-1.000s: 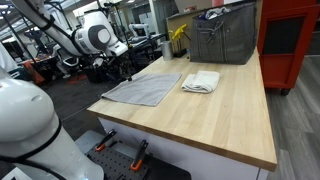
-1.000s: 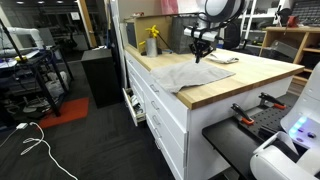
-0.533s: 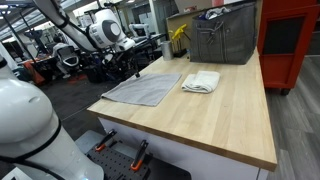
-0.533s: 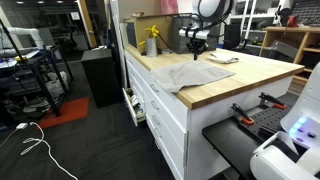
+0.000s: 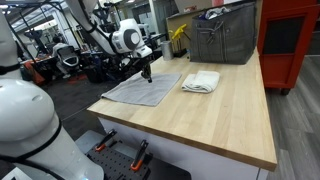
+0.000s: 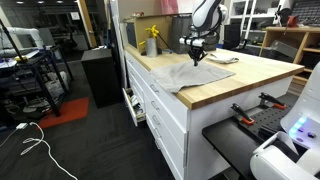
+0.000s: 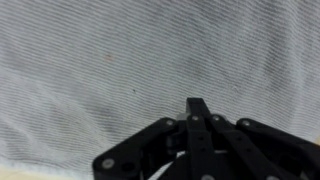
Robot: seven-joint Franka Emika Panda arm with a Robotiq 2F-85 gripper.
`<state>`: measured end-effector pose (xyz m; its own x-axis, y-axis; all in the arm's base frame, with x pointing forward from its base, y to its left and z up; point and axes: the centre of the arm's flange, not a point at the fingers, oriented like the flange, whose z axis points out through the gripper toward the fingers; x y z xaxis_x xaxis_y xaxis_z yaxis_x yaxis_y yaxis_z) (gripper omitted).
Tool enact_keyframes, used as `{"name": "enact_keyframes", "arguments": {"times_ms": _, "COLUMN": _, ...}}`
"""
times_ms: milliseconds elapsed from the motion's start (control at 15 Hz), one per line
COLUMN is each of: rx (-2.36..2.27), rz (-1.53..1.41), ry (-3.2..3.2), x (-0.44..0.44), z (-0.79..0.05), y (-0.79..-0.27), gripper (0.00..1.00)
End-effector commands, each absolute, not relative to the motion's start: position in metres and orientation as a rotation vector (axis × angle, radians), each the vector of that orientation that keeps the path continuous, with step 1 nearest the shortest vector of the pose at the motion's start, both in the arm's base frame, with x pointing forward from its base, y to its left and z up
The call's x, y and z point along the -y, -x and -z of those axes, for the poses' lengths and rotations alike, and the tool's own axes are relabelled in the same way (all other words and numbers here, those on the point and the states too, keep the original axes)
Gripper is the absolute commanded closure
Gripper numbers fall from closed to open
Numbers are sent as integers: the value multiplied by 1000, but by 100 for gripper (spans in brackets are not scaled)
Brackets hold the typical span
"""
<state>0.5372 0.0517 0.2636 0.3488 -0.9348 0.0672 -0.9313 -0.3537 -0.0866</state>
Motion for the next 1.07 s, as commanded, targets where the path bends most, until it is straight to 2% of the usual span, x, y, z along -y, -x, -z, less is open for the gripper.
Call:
{"name": "enact_keyframes", "arguments": {"times_ms": 0, "rx": -1812, "rz": 127, "ry": 2495, "x": -45, "z": -257, "y": -556, "gripper": 100}}
{"name": "enact_keyframes", "arguments": {"times_ms": 1000, "rx": -1925, "rz": 126, "ry": 2540, "x": -23, "z": -221, "y": -557, "gripper": 100}}
